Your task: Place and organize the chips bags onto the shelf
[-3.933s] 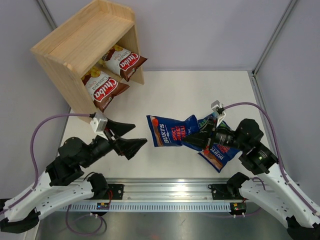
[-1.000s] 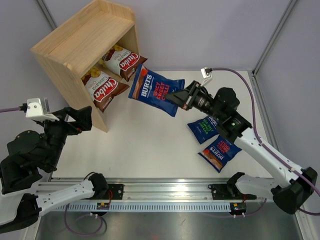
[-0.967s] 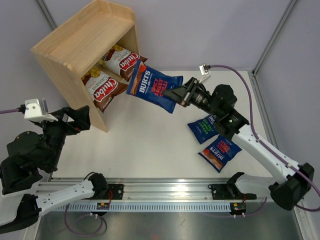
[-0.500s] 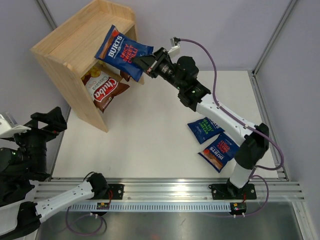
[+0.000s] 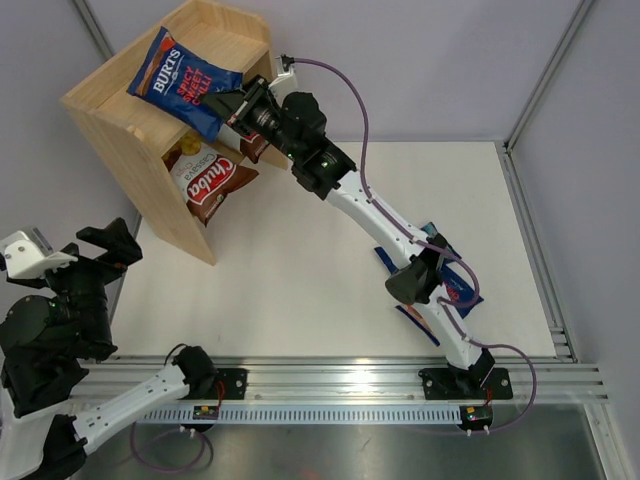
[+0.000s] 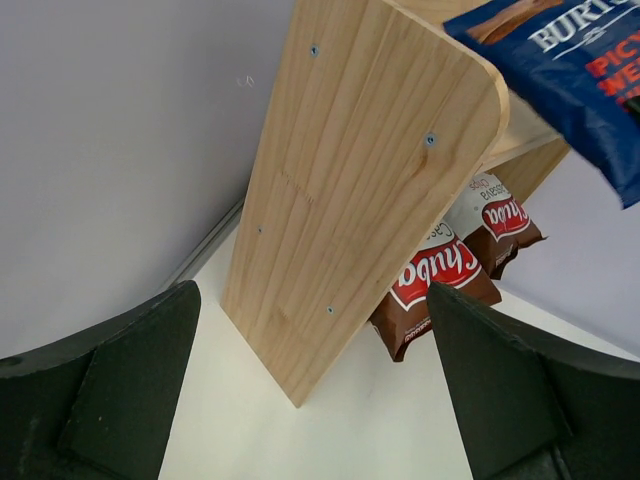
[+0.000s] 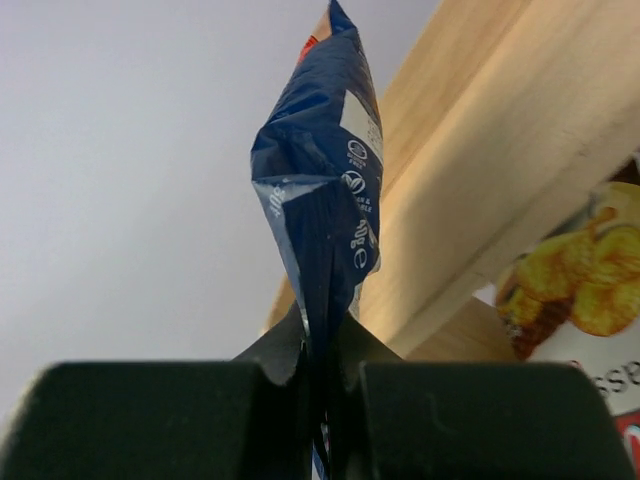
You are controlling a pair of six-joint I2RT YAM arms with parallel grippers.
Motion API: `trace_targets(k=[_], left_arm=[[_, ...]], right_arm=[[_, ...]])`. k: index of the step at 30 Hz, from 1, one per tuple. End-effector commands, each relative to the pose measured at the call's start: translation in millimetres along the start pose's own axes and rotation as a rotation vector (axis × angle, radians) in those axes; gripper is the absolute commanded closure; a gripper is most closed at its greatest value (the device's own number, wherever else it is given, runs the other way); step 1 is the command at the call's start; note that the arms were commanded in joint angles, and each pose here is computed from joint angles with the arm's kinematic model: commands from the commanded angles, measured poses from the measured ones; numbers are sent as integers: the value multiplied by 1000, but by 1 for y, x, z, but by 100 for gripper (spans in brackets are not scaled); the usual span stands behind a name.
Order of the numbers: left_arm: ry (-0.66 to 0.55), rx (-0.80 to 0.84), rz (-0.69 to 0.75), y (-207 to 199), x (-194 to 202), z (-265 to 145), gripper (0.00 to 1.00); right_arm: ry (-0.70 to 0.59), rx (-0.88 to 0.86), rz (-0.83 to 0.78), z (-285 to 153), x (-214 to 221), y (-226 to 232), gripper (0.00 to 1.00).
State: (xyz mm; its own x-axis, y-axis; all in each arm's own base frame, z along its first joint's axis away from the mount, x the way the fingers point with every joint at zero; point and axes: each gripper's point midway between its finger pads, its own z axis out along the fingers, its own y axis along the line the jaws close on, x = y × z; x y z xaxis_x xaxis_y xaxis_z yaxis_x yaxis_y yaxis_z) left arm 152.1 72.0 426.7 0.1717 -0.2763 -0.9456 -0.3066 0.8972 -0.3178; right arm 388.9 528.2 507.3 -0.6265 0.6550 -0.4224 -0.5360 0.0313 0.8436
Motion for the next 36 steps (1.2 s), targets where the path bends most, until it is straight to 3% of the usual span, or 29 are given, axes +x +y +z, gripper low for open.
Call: trace_targets(k=[1,10,12,24,36], left_arm=[[-18,11,-44,0,-4,-1,1],[-10,42,-4,-17,7,2,1],[-5,43,10,-21,10,3,1],[13,57,31,-28,19,6,1],[37,92,58,-39,26,9,1]], right_arm=[[-61,55,-68,5,-1,-14,96],[-145,-85,-263,10,16,24,87],[-142,-95,-294,11,25,27,80],[-136,-194,-367,13,43,37,73],[-182,-145,-447,11,10,34,46]])
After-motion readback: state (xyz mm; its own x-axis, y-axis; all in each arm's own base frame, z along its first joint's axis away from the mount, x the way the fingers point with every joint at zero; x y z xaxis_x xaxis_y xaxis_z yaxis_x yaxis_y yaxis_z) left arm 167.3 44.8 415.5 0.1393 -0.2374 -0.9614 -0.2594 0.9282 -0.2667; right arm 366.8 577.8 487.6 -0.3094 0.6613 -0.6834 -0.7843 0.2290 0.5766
